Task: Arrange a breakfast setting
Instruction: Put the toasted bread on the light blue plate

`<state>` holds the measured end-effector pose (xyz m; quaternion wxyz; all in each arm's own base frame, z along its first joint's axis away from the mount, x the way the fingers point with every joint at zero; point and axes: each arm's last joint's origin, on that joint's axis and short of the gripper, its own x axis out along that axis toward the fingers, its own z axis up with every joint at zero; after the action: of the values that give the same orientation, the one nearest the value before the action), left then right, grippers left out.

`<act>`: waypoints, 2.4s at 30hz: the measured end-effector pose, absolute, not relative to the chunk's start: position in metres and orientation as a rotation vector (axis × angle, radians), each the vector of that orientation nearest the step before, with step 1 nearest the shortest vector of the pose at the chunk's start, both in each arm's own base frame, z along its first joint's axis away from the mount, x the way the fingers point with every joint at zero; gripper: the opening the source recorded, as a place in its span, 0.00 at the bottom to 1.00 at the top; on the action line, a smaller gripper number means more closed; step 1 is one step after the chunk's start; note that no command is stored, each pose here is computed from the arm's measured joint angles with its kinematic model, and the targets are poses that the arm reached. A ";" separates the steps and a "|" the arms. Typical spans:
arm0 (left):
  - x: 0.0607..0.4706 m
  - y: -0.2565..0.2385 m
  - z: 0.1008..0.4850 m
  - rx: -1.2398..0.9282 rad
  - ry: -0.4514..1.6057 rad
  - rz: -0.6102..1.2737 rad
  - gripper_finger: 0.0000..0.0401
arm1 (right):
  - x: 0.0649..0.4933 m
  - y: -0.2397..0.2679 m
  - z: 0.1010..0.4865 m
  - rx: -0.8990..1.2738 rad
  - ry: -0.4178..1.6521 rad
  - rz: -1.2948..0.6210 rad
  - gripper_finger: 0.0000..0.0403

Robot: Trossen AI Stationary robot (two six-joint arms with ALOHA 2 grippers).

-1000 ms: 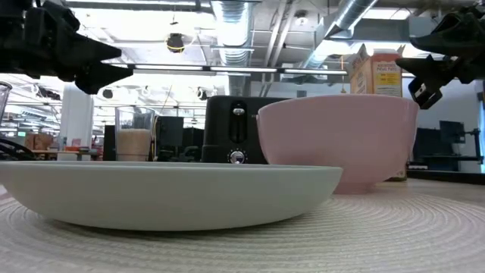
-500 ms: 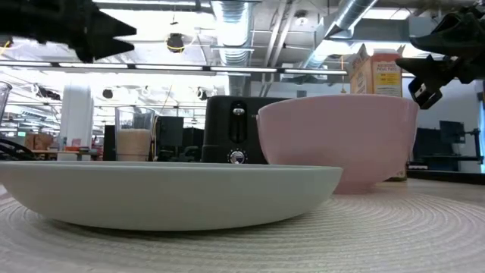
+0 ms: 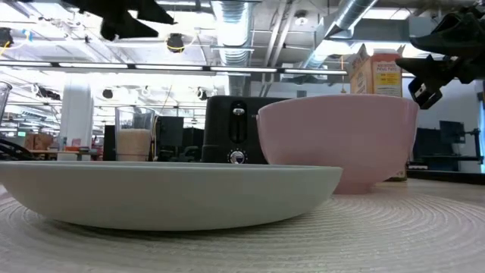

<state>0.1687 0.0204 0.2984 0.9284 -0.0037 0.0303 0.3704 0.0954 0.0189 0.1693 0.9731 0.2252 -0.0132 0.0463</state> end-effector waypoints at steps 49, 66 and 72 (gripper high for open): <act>0.352 0.148 0.265 -0.283 0.173 0.906 0.87 | 0.095 0.019 0.169 0.454 -0.027 0.093 0.42; 0.351 0.167 0.241 -0.427 0.240 0.864 0.87 | 0.095 0.019 0.169 0.454 -0.026 0.093 0.42; 0.351 0.167 0.239 -0.433 0.254 0.862 0.87 | 0.095 0.019 0.169 0.454 -0.026 0.093 0.42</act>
<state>0.3510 0.1673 0.2391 0.8783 -0.2076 0.1218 0.4131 0.0954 0.0189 0.1692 0.9732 0.2251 -0.0129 0.0463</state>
